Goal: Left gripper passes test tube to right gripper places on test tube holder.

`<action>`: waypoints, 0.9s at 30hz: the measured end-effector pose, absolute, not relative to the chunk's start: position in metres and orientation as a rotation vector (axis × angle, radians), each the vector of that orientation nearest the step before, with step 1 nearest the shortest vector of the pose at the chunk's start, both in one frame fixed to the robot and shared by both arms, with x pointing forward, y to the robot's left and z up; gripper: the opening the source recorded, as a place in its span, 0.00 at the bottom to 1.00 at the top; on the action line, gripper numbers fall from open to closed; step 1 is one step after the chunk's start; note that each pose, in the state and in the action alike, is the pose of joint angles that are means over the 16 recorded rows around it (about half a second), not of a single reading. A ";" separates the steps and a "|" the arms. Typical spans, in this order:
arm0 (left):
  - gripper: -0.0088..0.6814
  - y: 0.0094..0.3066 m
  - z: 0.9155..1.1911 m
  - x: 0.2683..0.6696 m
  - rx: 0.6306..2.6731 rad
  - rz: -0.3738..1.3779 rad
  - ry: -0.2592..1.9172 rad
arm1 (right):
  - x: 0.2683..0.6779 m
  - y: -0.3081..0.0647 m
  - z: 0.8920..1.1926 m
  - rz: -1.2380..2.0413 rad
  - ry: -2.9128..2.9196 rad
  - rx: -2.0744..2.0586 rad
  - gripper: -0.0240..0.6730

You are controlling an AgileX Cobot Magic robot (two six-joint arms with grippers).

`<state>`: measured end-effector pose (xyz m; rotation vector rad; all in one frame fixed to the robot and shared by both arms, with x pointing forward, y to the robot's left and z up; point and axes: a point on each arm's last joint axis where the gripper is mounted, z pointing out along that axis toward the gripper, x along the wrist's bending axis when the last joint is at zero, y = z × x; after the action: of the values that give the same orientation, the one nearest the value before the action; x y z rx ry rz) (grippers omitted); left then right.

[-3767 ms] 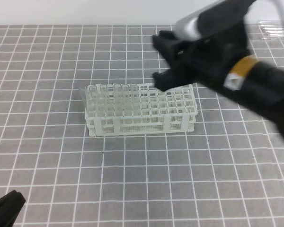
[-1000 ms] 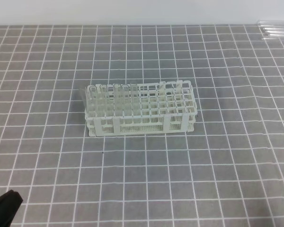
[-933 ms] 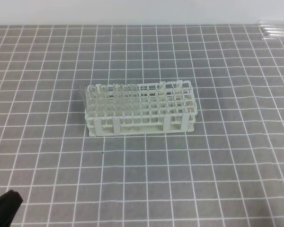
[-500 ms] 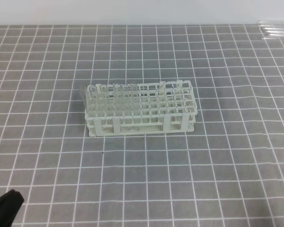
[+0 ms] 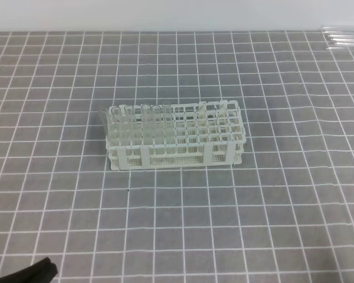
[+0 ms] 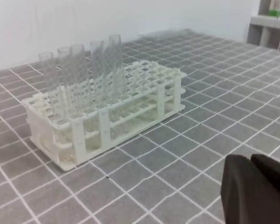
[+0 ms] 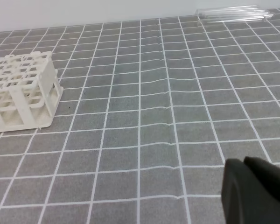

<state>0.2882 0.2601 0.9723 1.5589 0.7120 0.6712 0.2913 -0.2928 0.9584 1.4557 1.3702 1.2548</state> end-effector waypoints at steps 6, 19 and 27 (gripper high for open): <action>0.01 0.268 0.974 0.293 1.529 0.813 0.784 | 0.291 -0.293 0.958 1.255 1.370 1.456 0.02; 0.01 0.291 0.967 0.294 1.394 1.057 1.147 | 0.291 -0.293 0.959 1.258 1.367 1.457 0.02; 0.01 0.293 0.959 0.291 1.434 1.051 1.219 | 0.291 -0.293 0.959 1.259 1.367 1.457 0.02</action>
<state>0.2914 0.2928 0.9594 1.4344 1.2195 1.0505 0.2913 -0.2928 0.9586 1.4572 1.3666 1.2594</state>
